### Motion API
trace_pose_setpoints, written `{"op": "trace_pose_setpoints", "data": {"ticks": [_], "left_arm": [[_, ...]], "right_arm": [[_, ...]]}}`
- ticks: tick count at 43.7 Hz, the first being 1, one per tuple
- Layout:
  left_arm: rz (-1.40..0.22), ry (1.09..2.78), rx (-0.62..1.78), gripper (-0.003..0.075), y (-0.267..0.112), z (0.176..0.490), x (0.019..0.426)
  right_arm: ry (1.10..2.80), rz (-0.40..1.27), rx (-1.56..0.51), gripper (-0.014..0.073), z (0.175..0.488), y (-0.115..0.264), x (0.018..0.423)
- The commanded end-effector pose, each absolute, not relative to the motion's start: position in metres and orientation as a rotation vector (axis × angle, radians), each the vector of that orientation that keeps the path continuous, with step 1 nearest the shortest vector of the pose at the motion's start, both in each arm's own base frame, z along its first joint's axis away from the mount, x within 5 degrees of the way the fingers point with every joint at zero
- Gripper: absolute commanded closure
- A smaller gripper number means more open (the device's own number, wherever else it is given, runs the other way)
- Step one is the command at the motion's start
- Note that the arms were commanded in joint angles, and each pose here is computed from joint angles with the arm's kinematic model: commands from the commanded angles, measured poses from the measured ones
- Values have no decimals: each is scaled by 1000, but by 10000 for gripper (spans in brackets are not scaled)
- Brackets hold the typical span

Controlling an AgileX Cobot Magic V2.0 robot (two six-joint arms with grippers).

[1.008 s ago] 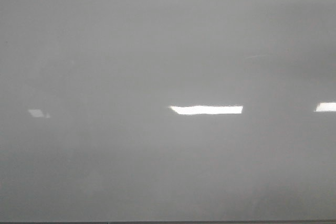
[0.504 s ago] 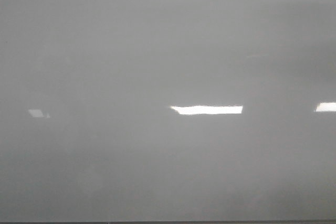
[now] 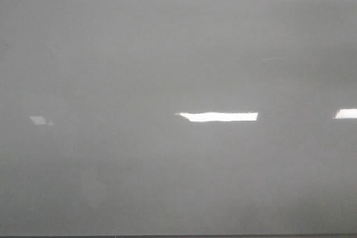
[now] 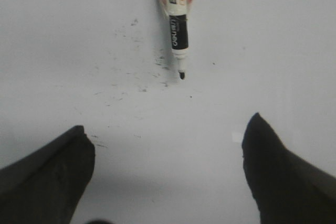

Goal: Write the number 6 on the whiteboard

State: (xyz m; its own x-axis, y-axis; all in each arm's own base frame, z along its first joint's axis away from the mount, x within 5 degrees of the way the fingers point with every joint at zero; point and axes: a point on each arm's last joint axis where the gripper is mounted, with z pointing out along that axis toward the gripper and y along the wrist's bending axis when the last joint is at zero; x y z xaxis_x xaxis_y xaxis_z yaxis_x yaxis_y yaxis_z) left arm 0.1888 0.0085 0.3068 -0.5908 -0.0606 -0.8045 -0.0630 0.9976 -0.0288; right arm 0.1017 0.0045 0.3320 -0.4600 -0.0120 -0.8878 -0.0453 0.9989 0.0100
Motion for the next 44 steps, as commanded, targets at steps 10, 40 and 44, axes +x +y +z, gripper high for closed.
{"op": "trace_pose_setpoints", "data": {"ticks": [10,40,44], "left_arm": [[-11,2172,-147,155,17,314,250],[-30,2149,-90,168,7,292,314],[-30,2141,-90,229,7,291,316]], "right_arm": [[1956,28,-40,46,345,4,106],[1956,28,-40,46,345,4,106],[1956,28,-40,46,345,4,106]]}}
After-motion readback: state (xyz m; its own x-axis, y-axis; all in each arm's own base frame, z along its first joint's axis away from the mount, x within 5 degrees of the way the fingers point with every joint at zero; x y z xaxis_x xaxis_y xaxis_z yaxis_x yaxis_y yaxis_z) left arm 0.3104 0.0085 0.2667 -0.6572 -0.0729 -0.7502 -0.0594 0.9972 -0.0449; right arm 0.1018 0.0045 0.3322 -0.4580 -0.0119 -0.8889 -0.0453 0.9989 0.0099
